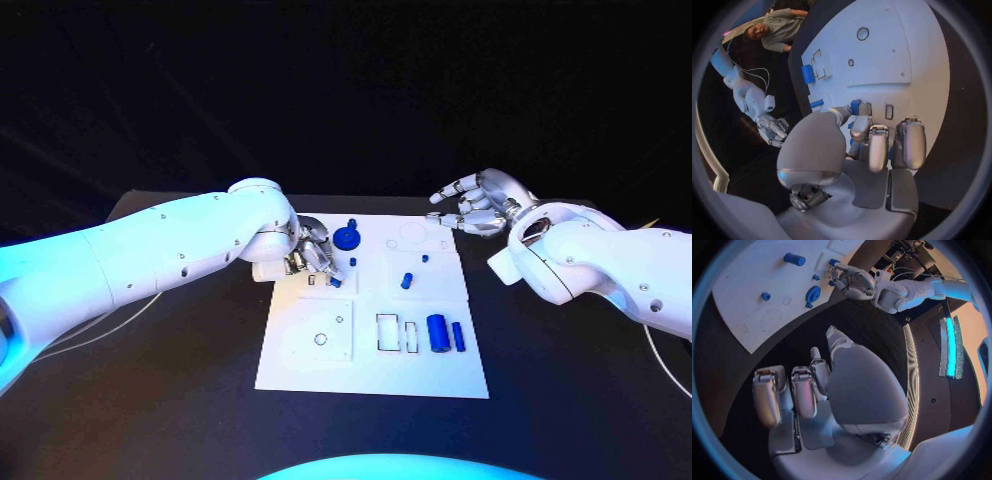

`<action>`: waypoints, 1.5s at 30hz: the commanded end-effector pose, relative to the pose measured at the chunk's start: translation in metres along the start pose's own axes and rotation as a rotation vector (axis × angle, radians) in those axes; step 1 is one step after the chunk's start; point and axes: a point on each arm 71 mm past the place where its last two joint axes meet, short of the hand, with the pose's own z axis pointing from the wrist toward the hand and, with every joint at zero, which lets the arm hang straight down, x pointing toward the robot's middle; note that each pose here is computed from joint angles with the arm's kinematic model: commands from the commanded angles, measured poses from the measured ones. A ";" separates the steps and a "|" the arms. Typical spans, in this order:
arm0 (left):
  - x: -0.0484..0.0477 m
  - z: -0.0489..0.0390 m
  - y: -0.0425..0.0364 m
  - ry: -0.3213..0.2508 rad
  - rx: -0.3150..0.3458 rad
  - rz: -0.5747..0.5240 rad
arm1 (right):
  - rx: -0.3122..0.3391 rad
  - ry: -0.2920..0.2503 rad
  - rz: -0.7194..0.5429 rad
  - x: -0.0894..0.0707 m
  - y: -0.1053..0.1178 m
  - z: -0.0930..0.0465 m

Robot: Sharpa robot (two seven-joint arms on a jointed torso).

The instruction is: Assemble the parts on the task board

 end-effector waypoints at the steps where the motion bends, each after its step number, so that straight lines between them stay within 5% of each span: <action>1: 0.0022 0.0001 -0.0006 0.017 0.013 -0.019 | -0.008 0.019 -0.010 0.002 0.000 0.000; 19: 0.0003 -0.0172 0.0087 -0.050 0.084 -0.193 | -0.002 0.016 -0.011 -0.001 -0.003 -0.002; 34: 0.0032 -0.0202 0.0100 -0.215 0.071 -0.083 | -0.005 0.011 -0.011 -0.002 -0.005 -0.003; 45: 0.0139 -0.0159 0.0108 -0.243 0.052 -0.032 | -0.006 0.005 -0.012 -0.003 -0.006 -0.004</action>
